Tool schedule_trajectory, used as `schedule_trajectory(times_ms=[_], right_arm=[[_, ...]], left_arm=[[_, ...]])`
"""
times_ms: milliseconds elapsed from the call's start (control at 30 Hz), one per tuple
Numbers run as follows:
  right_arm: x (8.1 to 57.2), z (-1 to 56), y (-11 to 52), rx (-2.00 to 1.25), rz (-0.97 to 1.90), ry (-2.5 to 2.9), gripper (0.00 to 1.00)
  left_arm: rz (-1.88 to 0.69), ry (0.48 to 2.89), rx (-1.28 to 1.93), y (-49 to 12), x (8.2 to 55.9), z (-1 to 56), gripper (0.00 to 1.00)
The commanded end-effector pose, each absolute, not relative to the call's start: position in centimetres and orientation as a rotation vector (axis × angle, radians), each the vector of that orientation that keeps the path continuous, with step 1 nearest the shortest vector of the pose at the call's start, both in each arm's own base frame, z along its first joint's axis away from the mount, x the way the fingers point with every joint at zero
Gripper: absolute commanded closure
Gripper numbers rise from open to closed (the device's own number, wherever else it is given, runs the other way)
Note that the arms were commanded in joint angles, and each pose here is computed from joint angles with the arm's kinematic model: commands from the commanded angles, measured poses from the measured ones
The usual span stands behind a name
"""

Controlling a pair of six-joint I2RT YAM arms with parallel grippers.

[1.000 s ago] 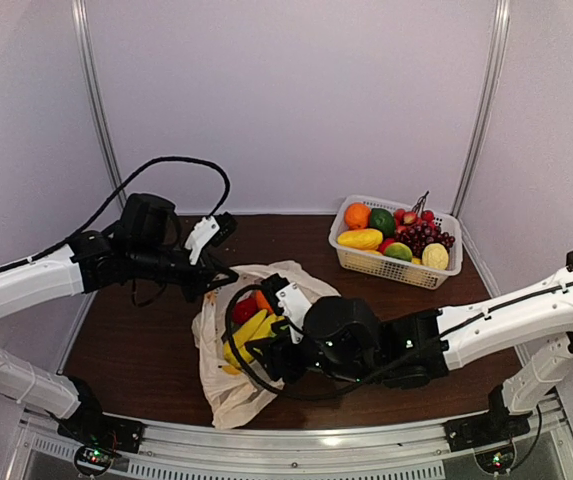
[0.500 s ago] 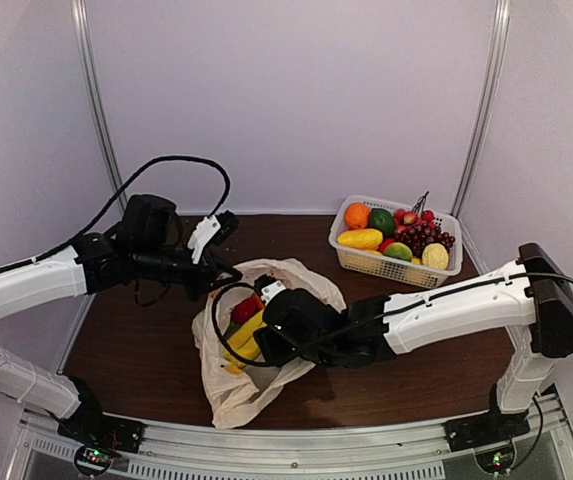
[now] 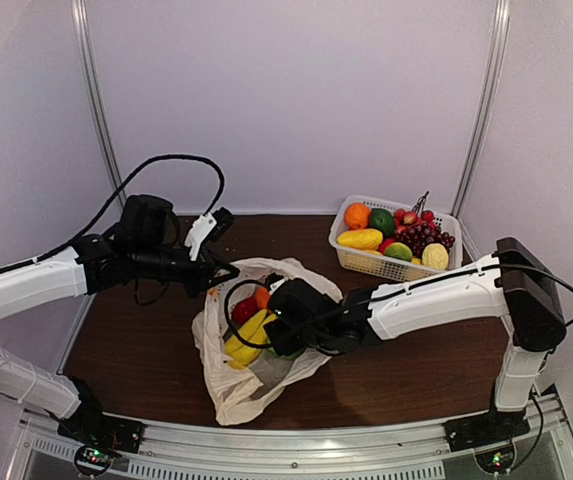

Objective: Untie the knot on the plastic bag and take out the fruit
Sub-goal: Reach into the gripper in the takeout bag, then pick up the fake fruit from the takeout bag.

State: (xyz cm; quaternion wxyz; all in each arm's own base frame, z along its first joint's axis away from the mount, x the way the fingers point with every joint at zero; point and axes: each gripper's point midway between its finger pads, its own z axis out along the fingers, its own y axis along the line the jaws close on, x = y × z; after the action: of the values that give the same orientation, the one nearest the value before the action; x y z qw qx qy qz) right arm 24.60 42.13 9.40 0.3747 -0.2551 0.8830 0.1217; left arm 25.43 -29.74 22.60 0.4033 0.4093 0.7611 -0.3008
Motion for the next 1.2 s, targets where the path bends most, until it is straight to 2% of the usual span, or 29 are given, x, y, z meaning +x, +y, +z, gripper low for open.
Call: schedule_trajectory(times_ms=[0, 233, 467, 533, 633, 733, 1033, 1167], right_arm=[[24.4, 8.3, 42.9, -0.704, 0.314, 2.287, 0.23], [24.8, 6.8, 43.3, -0.702, 0.288, 2.3, 0.13], [25.3, 5.7, 43.3, -0.711, 0.225, 2.303, 0.11], [25.3, 5.3, 43.2, -0.715, 0.21, 2.309, 0.13], [25.2, 5.2, 43.1, -0.714, 0.211, 2.312, 0.24], [25.1, 5.6, 43.1, -0.71, 0.23, 2.303, 0.29], [25.0, 6.5, 43.4, -0.711, 0.27, 2.284, 0.3], [24.2, 8.7, 44.1, -0.747, 0.356, 2.227, 0.3]], left_arm=[[-0.749, 1.911, 1.004, -29.6, 26.1, 22.7, 1.0], [-0.764, 1.927, 1.013, -29.8, 26.1, 22.1, 1.0], [-0.763, 1.932, 1.011, -29.8, 26.2, 22.0, 1.0], [-0.767, 1.933, 1.014, -29.9, 26.1, 21.9, 1.0], [-0.779, 1.935, 1.019, -30.0, 26.1, 21.8, 1.0], [-0.782, 1.937, 1.024, -30.1, 26.0, 21.7, 1.0], [-0.767, 1.944, 1.016, -29.9, 26.2, 21.6, 1.0], [-0.763, 1.96, 0.987, -29.5, 26.7, 21.6, 1.0]])
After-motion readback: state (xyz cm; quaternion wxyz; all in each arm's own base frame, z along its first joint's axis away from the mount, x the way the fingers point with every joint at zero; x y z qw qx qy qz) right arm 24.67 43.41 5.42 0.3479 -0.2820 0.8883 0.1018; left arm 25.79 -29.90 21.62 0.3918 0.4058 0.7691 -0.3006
